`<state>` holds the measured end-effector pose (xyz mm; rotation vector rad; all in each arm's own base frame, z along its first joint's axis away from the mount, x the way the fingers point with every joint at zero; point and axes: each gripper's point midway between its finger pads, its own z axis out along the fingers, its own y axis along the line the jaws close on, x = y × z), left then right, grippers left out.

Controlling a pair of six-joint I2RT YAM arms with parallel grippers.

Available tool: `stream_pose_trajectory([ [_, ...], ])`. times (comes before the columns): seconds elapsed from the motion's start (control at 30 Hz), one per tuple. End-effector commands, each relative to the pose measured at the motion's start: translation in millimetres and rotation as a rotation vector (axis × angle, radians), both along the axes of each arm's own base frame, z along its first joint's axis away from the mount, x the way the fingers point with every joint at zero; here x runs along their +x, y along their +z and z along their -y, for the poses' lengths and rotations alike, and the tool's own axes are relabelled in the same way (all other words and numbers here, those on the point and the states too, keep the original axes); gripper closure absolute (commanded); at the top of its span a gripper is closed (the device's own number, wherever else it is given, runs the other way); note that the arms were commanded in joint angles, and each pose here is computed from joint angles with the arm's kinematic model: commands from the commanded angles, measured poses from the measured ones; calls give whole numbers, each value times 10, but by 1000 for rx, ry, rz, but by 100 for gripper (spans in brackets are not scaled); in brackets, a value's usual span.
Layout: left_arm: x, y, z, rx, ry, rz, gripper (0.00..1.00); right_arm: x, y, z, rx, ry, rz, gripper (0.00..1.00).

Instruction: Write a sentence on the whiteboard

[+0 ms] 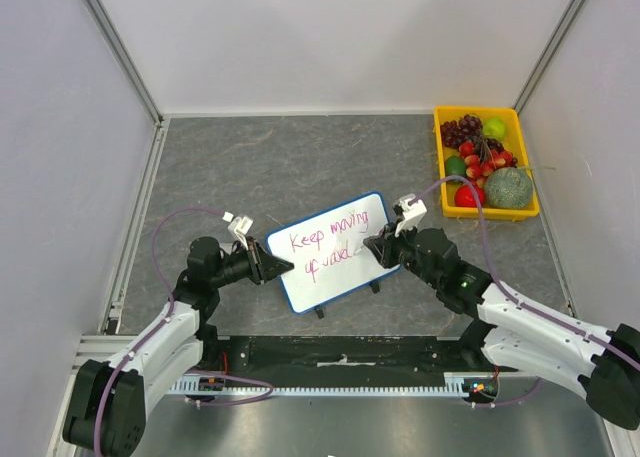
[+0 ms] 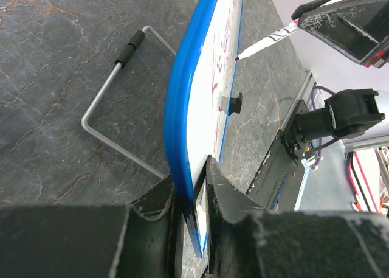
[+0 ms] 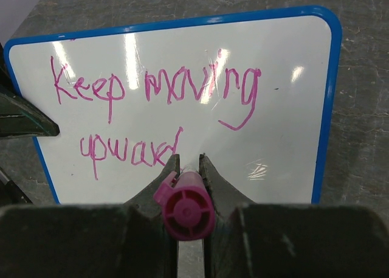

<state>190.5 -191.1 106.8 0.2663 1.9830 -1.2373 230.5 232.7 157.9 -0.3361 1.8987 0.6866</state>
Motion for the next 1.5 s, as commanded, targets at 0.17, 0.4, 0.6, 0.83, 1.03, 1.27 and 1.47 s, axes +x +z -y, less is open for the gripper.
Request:
stream_pose_trajectory([
  [0.17,107,-31,-66,49,36,76,98,105,332,37,20,-37,64,100],
  [0.4,99,-33,-60,48,32,74,98,56,492,185,81,-64,95,100],
  [0.6,101,-34,-59,50,30,75,98,28,519,241,81,-69,106,100],
  [0.83,96,-29,-55,47,28,74,98,40,435,201,70,-56,95,100],
  [1.03,98,-33,-59,48,30,76,98,61,399,129,88,-41,92,100],
  [1.27,98,-33,-59,48,31,74,98,110,297,38,88,-28,73,100],
  [1.47,99,-33,-58,48,30,73,98,106,241,25,90,-26,61,100],
])
